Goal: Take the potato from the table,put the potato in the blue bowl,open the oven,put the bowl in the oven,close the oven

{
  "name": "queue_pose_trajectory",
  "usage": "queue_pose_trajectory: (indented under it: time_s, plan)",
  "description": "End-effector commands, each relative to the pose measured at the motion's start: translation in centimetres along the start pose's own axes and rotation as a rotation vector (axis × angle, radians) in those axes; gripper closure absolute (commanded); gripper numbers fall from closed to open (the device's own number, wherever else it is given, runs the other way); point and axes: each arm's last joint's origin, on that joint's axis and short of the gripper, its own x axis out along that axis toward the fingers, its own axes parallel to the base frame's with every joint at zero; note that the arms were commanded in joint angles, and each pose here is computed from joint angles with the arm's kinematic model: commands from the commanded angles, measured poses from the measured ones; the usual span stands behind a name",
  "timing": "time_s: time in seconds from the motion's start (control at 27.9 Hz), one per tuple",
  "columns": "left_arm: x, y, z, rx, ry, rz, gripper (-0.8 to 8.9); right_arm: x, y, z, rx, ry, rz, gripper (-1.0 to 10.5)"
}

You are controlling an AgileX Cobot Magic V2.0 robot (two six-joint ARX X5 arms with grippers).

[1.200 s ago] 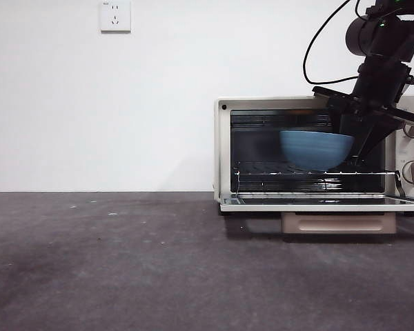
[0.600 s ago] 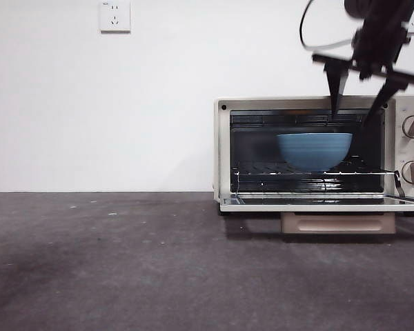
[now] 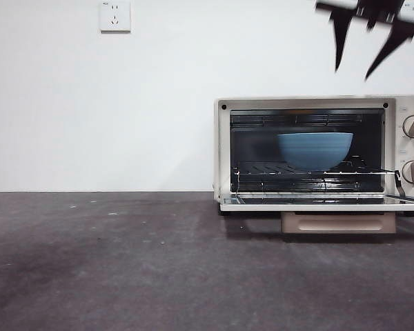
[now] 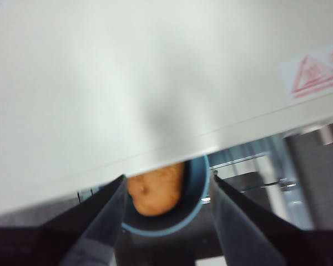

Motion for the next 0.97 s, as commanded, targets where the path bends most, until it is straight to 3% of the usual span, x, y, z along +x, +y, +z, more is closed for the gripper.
queue_pose_trajectory:
  time_s: [0.04,0.18,0.32,0.47,0.57,0.72,0.86,0.97]
  plan:
    - [0.4,-0.7,1.1,0.037,-0.072,-0.067,8.19,-4.8,0.2,-0.3,-0.144,-0.107,-0.010,7.0]
    - [1.3,-1.6,2.6,0.080,-0.139,-0.097,8.19,-10.9,0.1,-1.5,-0.277,-0.238,-0.015,7.0]
    - [3.4,-2.5,4.3,0.112,-0.125,-0.110,8.20,-16.8,-0.5,-4.0,-0.392,-0.342,-0.026,7.0]
    - [6.0,-2.9,6.1,0.120,-0.095,-0.199,8.20,-21.5,-1.5,-7.0,-0.443,-0.396,-0.034,8.8]
    - [8.3,-2.7,7.7,0.106,-0.095,-0.284,8.20,-24.8,-2.4,-9.5,-0.451,-0.452,-0.018,9.5]
    - [11.8,-0.9,9.8,0.004,-0.090,-0.417,8.20,-28.6,-3.3,-12.4,-0.451,-0.564,0.010,9.5]
    - [16.3,2.1,11.4,-0.207,-0.038,-0.626,8.19,-31.3,-4.1,-15.0,-0.474,-0.625,0.100,9.5]
    - [19.9,4.0,12.0,-0.380,0.001,-0.704,8.19,-32.4,-4.4,-16.4,-0.498,-0.649,0.157,9.5]
